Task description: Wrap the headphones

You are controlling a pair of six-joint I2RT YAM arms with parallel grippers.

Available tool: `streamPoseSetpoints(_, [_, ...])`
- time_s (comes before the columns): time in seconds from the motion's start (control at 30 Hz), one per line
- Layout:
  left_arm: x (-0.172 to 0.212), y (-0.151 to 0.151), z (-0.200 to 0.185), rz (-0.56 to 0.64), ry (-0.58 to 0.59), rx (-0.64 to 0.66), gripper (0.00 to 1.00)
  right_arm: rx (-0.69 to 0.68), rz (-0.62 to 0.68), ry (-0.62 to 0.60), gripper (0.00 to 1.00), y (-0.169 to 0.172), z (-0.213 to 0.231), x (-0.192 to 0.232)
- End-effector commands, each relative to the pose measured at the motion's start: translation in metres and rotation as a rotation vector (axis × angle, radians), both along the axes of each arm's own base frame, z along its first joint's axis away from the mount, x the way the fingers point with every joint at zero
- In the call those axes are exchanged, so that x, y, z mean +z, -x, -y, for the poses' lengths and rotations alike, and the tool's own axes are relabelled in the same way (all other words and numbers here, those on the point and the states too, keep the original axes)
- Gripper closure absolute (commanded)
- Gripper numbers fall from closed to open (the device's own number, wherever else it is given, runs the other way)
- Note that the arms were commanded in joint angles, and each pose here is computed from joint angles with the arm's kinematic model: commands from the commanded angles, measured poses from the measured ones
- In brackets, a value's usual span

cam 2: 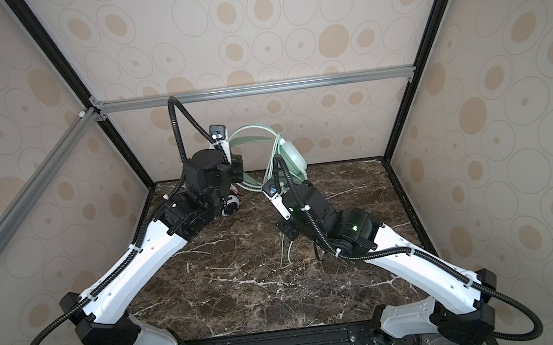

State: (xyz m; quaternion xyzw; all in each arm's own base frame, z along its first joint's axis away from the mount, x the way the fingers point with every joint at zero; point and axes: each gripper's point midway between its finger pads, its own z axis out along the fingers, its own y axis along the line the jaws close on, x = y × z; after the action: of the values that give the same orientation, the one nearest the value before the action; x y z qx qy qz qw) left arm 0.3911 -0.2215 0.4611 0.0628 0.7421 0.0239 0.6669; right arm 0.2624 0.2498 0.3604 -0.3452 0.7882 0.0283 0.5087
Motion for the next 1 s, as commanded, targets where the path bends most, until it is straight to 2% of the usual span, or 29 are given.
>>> streamPoseSetpoints(0.0, [0.025, 0.012, -0.010, 0.046, 0.007, 0.002, 1.00, -0.047, 0.068, 0.074, 0.97, -0.003, 0.015, 0.017])
streamPoseSetpoints(0.2, [0.018, 0.017, -0.008, 0.013, -0.002, -0.019, 1.00, -0.126, 0.157, 0.162, 0.97, -0.017, 0.027, 0.027])
streamPoseSetpoints(0.4, [0.015, 0.017, -0.006, -0.012, -0.008, -0.028, 1.00, -0.135, 0.233, 0.126, 0.95, -0.025, 0.020, 0.036])
streamPoseSetpoints(0.63, [0.019, 0.016, -0.013, -0.005, 0.011, 0.030, 1.00, -0.081, 0.204, 0.041, 0.91, -0.021, 0.006, 0.030])
streamPoseSetpoints(0.77, [0.027, 0.016, -0.019, 0.048, 0.021, 0.088, 1.00, -0.109, 0.144, -0.047, 0.91, -0.021, 0.004, 0.018])
streamPoseSetpoints(0.87, [0.036, 0.014, -0.015, 0.076, 0.022, 0.089, 1.00, -0.125, 0.121, -0.030, 0.93, -0.023, 0.003, 0.009])
streamPoseSetpoints(0.97, [0.037, 0.011, -0.006, 0.073, -0.010, 0.075, 1.00, -0.145, 0.158, 0.017, 0.93, -0.028, 0.008, 0.011])
